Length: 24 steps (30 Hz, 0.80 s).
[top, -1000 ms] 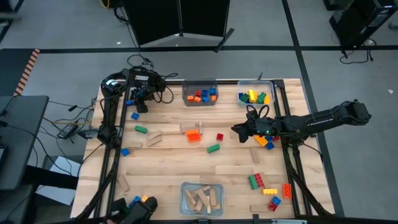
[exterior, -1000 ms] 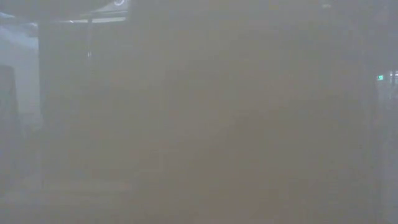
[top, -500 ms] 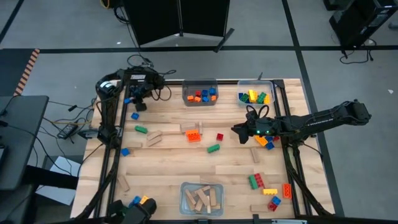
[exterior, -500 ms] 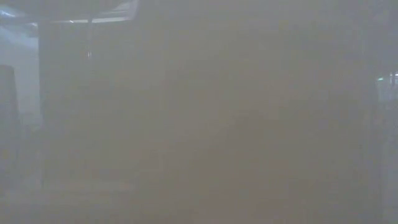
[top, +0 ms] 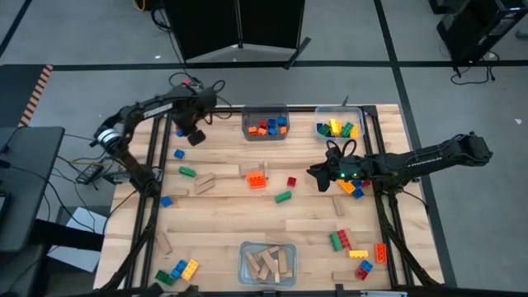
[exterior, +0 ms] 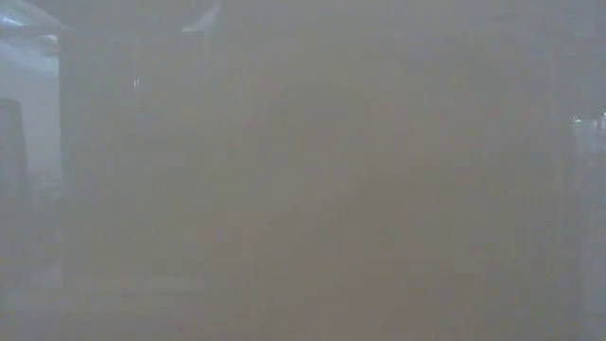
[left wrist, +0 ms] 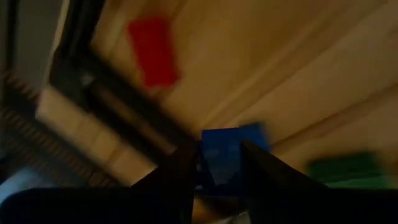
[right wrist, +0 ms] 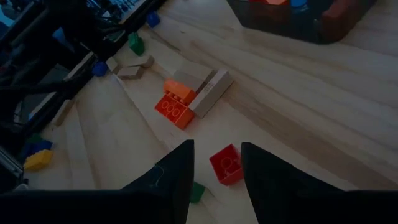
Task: Sort blocks by size
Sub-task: Put the small blue game piece into the black bin
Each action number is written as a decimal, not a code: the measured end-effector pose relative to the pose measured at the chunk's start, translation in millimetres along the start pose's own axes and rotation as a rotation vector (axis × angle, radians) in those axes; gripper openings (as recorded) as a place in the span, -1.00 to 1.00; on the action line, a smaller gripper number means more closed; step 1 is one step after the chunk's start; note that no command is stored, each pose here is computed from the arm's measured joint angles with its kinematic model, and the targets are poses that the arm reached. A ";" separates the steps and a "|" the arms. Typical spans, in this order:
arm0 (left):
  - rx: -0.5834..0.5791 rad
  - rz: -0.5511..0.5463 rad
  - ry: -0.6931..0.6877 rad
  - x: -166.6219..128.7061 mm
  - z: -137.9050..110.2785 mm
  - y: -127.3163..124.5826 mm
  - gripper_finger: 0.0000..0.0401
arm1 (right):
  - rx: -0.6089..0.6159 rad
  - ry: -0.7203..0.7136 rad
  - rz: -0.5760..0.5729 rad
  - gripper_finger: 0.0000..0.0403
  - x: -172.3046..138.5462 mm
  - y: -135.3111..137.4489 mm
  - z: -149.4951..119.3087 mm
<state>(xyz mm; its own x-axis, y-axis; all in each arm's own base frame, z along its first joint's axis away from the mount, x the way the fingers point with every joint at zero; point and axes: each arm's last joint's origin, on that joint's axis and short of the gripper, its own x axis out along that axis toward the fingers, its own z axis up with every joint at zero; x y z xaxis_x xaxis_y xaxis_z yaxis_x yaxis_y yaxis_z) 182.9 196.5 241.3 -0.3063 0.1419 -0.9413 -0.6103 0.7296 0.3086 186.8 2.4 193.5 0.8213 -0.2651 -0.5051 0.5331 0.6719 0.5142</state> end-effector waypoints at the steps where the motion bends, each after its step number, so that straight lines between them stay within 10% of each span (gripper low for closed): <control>1: -0.003 -0.035 -0.048 -7.1 -0.8 -4.6 -0.46 | 0.000 0.000 0.000 -0.27 0.0 0.0 0.0; 14: 0.031 -0.203 -0.705 -108.5 64.1 -62.7 -0.46 | 0.015 -0.014 0.016 -0.27 0.0 1.6 1.4; 24: 0.150 -0.206 -0.668 -94.6 151.8 -87.2 -0.44 | 0.039 -0.053 0.059 -0.27 -0.3 5.8 5.4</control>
<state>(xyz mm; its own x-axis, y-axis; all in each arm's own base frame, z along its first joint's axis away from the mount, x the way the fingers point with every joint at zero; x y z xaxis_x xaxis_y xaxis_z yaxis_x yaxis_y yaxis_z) 376.0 221.0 282.6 0.3466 0.3357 -0.8759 -0.4856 0.8631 0.1386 190.7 2.7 200.4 0.8606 -0.2627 -0.4363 0.4901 0.6605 0.5688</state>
